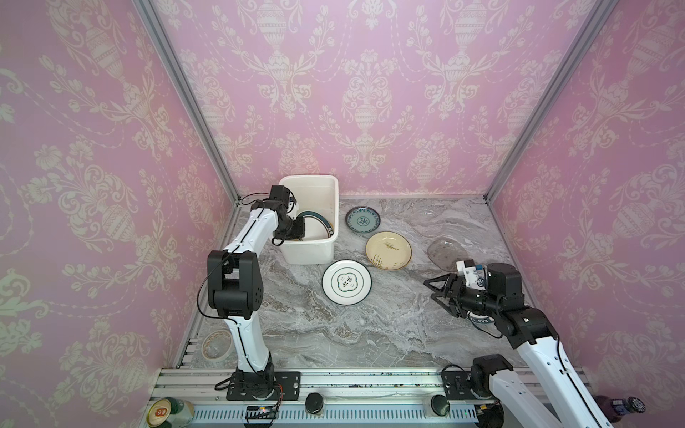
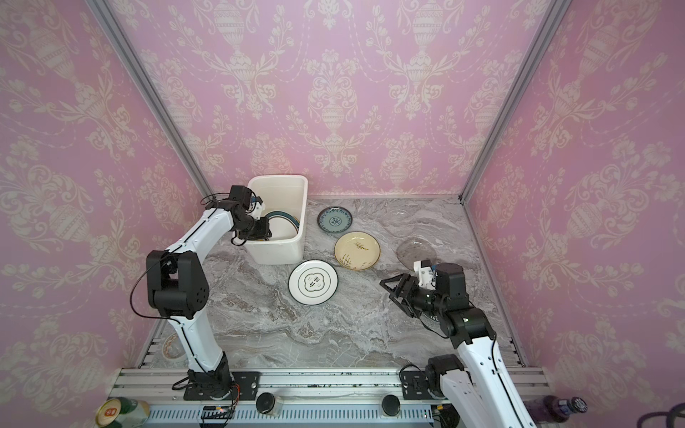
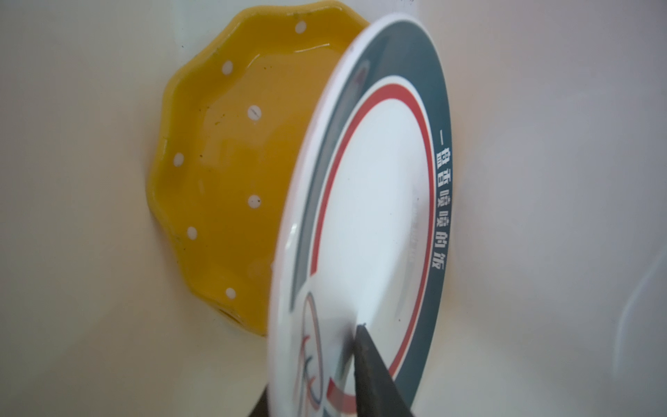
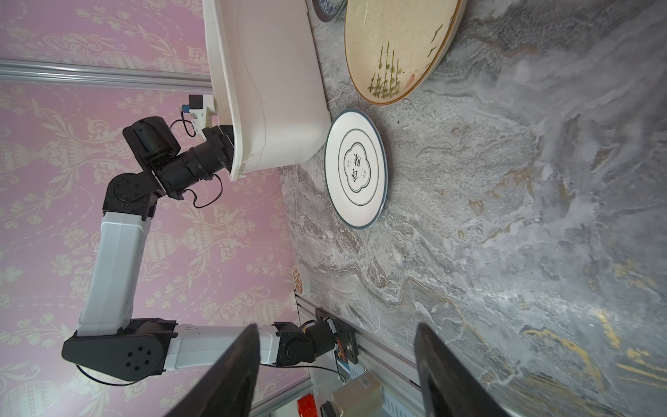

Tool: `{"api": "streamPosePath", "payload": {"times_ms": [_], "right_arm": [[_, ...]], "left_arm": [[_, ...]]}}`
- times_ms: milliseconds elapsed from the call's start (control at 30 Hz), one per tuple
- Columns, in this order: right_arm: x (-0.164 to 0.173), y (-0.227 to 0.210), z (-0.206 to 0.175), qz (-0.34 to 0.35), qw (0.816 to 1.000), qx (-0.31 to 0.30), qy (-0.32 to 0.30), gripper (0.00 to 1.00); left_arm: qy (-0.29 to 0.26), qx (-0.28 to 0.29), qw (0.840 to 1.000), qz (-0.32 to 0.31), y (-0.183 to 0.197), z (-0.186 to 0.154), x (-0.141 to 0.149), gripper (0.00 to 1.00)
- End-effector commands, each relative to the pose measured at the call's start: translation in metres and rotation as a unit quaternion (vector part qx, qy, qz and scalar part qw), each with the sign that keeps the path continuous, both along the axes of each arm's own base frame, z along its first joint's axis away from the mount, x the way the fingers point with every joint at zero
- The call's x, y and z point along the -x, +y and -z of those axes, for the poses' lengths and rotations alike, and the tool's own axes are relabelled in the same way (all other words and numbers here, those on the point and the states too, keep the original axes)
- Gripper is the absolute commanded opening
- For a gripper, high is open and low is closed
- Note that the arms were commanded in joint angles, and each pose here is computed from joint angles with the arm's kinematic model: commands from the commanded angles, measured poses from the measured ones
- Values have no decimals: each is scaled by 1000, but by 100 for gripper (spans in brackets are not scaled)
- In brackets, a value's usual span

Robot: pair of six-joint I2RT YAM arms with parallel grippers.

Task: Place the plates into the plastic bin on the countertop
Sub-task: Place the plate in the plastic bin.

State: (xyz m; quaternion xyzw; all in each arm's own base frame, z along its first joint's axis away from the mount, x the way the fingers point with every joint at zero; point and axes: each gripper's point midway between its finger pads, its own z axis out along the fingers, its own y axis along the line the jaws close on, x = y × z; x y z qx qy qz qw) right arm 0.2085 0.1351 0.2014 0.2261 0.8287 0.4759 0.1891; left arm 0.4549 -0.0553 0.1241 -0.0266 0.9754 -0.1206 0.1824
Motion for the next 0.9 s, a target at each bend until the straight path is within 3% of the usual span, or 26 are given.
{"api": "streamPosePath", "payload": {"times_ms": [0,633,867], "right_arm": [[-1,1,-5,2,1000,0,-9,68],[-4,1,-6,4,1000,-3,-11,68],[-7,1,-6,5,1000,-3,-12,68]], "left_arm": [[50,-44,998,1,17,18,16,27],[96,-126,987,-23,46,31,21,44],[97,-138,985,-24,49,26,20,54]]}}
